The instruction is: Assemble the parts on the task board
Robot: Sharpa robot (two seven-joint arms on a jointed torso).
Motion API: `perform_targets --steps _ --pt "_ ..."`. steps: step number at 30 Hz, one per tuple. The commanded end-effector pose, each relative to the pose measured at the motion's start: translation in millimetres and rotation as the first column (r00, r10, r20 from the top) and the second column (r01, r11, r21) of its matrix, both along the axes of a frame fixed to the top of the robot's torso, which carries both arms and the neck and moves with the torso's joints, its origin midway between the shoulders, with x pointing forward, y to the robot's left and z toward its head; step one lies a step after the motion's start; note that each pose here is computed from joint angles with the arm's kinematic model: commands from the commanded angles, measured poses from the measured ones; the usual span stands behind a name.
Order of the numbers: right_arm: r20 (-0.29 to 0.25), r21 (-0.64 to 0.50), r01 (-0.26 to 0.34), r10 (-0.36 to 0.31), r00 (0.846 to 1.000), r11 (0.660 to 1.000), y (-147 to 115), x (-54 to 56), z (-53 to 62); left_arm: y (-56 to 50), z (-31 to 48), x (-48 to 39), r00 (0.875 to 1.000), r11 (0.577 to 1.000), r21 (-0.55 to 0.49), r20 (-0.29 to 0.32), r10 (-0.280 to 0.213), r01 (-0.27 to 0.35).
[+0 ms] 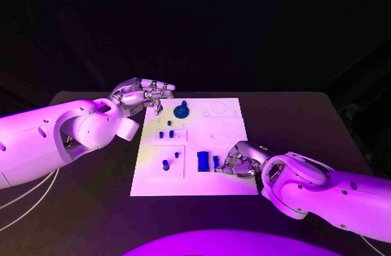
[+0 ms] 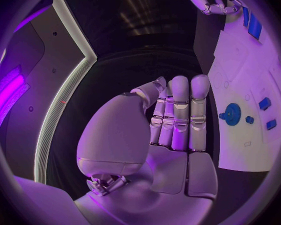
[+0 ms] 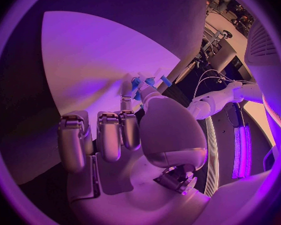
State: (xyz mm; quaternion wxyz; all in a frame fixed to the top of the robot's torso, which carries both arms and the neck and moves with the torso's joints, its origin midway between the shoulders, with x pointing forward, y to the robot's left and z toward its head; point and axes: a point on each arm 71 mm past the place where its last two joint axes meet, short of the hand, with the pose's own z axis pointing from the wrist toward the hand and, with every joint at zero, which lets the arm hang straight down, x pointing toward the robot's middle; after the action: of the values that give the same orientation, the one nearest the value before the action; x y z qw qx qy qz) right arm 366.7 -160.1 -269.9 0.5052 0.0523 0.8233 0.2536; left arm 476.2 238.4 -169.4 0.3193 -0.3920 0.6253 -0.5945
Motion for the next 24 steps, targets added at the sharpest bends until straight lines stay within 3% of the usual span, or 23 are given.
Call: perform_targets --steps 1,14,20,24 --pt "-0.012 -0.034 -0.006 0.006 1.000 0.999 -0.2 2.6 -4.1 -2.4 1.2 -0.9 1.000 1.000 -0.007 0.005 -0.021 0.021" --pt "0.007 -0.047 -0.004 0.005 1.000 0.999 3.0 5.4 -4.9 -1.9 1.2 -1.0 1.000 1.000 -0.006 0.005 -0.020 0.020" --pt "0.031 0.002 -0.002 0.002 1.000 1.000 0.9 1.7 2.1 -1.3 1.2 -0.8 1.000 1.000 -0.006 0.005 -0.018 0.019" --pt "0.036 0.111 0.004 -0.008 0.999 0.994 -3.1 3.1 12.1 -1.0 1.0 -0.2 1.000 1.000 -0.006 0.006 -0.016 0.016"
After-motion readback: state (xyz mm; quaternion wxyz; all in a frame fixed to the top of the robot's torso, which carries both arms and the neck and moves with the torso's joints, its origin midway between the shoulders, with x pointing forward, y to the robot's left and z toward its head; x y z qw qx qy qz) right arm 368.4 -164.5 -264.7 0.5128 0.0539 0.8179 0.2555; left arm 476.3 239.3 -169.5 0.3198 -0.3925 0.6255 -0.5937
